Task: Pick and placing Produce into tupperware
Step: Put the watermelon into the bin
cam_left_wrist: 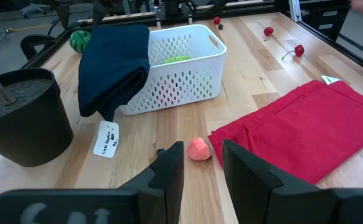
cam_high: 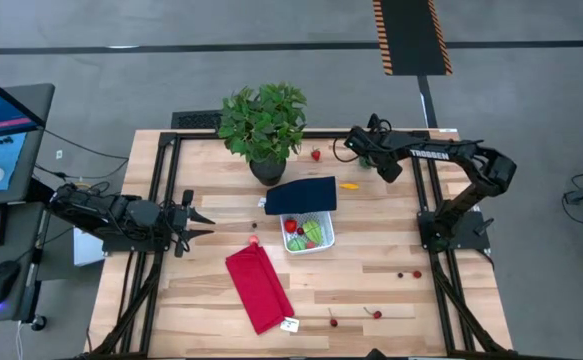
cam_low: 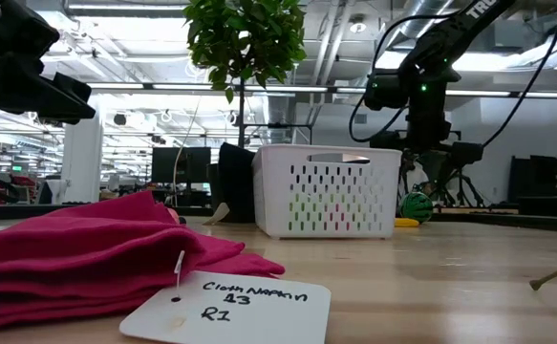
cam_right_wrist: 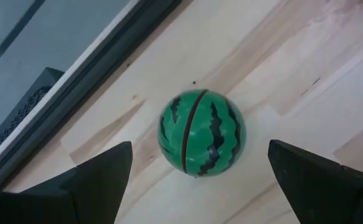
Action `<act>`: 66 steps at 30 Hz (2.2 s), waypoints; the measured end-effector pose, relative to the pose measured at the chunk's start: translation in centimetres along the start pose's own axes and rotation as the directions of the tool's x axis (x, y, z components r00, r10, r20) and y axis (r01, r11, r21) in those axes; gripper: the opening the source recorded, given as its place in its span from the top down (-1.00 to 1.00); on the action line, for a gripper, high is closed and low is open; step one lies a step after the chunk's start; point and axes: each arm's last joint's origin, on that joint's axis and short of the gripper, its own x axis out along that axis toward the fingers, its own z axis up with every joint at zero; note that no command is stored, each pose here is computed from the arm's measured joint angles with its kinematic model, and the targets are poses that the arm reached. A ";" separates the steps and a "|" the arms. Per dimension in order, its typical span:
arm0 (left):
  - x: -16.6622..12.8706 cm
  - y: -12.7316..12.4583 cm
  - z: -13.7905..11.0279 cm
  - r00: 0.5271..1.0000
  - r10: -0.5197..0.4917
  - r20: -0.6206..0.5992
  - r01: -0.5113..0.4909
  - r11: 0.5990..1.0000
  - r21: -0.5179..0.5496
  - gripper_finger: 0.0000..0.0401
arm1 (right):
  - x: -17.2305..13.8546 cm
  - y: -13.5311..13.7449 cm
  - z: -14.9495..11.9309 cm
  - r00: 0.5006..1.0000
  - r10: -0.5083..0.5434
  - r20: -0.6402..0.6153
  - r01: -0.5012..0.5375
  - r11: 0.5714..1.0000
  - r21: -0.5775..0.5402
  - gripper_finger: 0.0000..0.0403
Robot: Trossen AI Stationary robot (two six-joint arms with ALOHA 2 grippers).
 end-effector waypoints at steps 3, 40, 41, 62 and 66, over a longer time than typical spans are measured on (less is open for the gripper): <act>0.0 0.0 0.0 1.000 0.000 0.000 0.000 1.000 0.000 0.50 | 0.0 0.0 0.0 1.000 -0.002 -0.009 0.001 1.000 -0.013 -0.99; 0.0 0.0 0.0 1.000 0.000 0.000 0.000 1.000 0.000 0.50 | 0.0 1.6 1.2 0.961 -0.213 -0.176 0.193 0.974 -0.122 -0.99; 0.0 0.0 0.0 1.000 0.000 -0.001 0.000 1.000 0.000 0.50 | 0.3 2.0 1.1 0.960 -0.218 -0.177 0.200 0.973 -0.118 -0.99; 0.0 0.0 0.0 1.000 0.014 -0.001 -0.014 1.000 -0.002 0.50 | 3.1 5.3 0.8 0.931 -0.327 -0.160 0.307 0.942 -0.139 -0.99; 0.0 0.0 0.0 1.000 0.014 -0.001 -0.014 1.000 -0.002 0.50 | 3.4 5.1 1.0 0.929 -0.333 -0.161 0.314 0.940 -0.132 -0.99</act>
